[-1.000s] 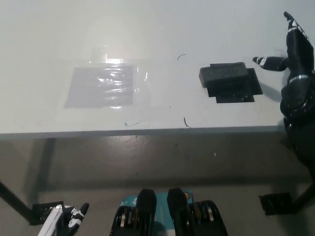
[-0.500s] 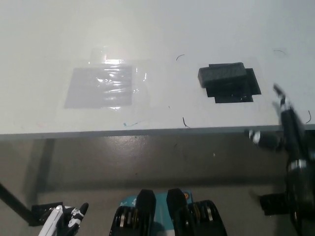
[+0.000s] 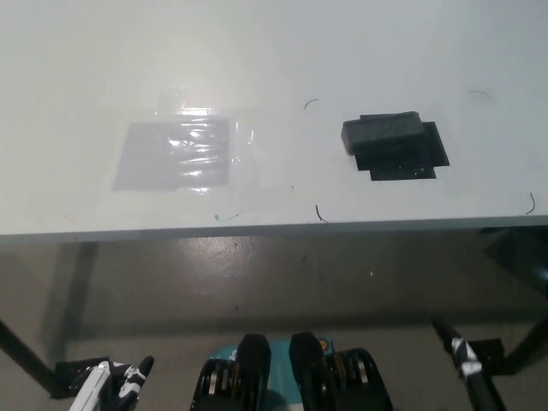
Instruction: A whiteboard eraser is kept on the black marked spot on the table infront of the robot and the robot uses its right hand to swipe it back and forth on the table twice to clean it
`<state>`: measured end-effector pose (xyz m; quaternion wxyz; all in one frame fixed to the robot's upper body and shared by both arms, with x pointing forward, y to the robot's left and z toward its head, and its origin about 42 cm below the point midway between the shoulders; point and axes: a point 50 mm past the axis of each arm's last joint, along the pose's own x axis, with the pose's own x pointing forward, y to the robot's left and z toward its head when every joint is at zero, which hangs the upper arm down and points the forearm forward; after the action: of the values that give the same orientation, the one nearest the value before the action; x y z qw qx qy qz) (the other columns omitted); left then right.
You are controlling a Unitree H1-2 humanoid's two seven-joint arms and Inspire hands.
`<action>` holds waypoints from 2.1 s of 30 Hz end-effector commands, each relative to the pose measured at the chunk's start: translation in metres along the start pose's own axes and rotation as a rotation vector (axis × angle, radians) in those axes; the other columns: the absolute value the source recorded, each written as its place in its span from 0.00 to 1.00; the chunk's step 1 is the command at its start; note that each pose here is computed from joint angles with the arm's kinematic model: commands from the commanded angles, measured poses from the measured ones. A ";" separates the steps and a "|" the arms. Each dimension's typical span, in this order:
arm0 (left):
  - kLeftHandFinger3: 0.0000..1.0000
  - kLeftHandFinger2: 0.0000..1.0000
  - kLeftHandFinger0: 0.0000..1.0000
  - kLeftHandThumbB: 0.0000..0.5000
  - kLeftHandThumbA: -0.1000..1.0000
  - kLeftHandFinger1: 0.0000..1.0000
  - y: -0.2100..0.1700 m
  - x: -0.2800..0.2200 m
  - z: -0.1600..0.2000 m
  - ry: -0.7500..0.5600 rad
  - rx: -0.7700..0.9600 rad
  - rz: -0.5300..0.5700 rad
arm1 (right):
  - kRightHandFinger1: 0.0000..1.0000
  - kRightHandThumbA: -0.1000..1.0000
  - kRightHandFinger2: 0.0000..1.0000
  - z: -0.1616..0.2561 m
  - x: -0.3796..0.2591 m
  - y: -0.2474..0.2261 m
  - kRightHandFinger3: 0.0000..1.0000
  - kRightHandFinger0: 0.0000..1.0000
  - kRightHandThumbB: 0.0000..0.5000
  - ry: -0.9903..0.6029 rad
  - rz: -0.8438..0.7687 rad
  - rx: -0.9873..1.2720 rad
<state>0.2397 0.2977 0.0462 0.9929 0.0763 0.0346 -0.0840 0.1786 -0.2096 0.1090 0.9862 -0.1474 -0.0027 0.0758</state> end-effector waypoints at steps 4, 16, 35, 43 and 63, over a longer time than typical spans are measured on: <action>0.07 0.07 0.14 0.74 0.73 0.07 -0.002 -0.002 0.005 -0.083 0.019 -0.024 | 1.00 1.00 1.00 -0.011 0.007 0.000 1.00 1.00 0.71 -0.313 0.012 0.243; 0.90 0.91 0.72 0.66 0.75 0.84 -0.001 0.001 0.014 -0.111 0.031 -0.087 | 1.00 1.00 1.00 -0.057 0.027 -0.005 1.00 1.00 0.56 -0.161 0.013 0.262; 0.99 1.00 0.75 0.65 0.76 0.92 -0.002 0.008 0.017 -0.114 0.033 -0.107 | 1.00 1.00 1.00 -0.062 0.033 -0.003 1.00 1.00 0.60 -0.178 0.033 0.252; 0.00 0.00 0.00 0.71 0.85 0.00 0.001 0.015 0.024 -0.133 0.044 -0.088 | 1.00 1.00 1.00 -0.060 0.038 -0.003 1.00 1.00 0.58 -0.188 0.035 0.207; 0.00 0.00 0.00 0.60 0.85 0.00 0.004 0.019 0.030 -0.147 0.057 -0.086 | 1.00 1.00 1.00 -0.056 0.043 0.000 1.00 1.00 0.62 -0.205 0.042 0.168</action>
<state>0.2553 0.2866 0.0606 0.9878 0.0837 -0.0087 -0.1307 0.2177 -0.2219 0.0444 0.9923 -0.0452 -0.0515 0.1034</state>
